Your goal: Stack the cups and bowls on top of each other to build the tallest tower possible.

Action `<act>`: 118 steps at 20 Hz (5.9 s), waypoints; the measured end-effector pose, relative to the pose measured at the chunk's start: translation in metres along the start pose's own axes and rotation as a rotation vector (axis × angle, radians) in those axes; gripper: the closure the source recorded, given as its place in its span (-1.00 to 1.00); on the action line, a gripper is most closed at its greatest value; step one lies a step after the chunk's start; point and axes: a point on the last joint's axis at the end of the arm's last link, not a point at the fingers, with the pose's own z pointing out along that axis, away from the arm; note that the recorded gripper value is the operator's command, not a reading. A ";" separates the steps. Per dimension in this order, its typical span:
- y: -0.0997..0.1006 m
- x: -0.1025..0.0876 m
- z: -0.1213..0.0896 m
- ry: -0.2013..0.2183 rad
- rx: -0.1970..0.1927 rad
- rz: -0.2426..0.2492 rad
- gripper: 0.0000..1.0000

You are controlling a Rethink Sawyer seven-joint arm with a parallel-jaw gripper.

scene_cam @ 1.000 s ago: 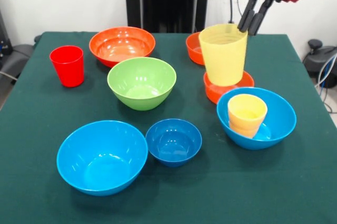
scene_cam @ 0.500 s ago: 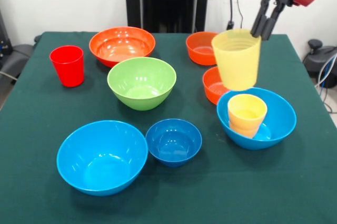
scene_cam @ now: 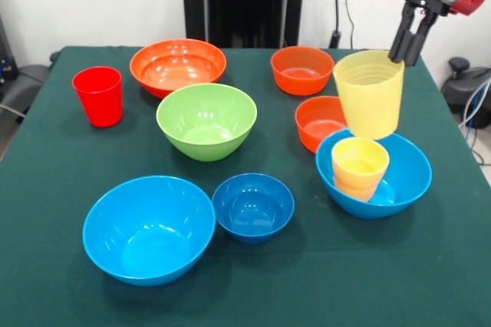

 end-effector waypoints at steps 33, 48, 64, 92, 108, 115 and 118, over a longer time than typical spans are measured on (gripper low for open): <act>0.000 0.005 0.000 0.039 0.014 -0.002 -1.00; 0.000 0.005 0.000 0.039 0.014 -0.002 -1.00; -0.040 0.036 0.011 0.145 -0.043 0.095 -1.00; -0.224 0.118 0.072 0.303 -0.347 0.108 -1.00; -0.330 0.155 0.104 0.229 -0.409 -0.033 -1.00; -0.311 0.163 0.122 0.209 -0.459 -0.114 -1.00; -0.298 0.165 0.131 0.203 -0.489 -0.124 -1.00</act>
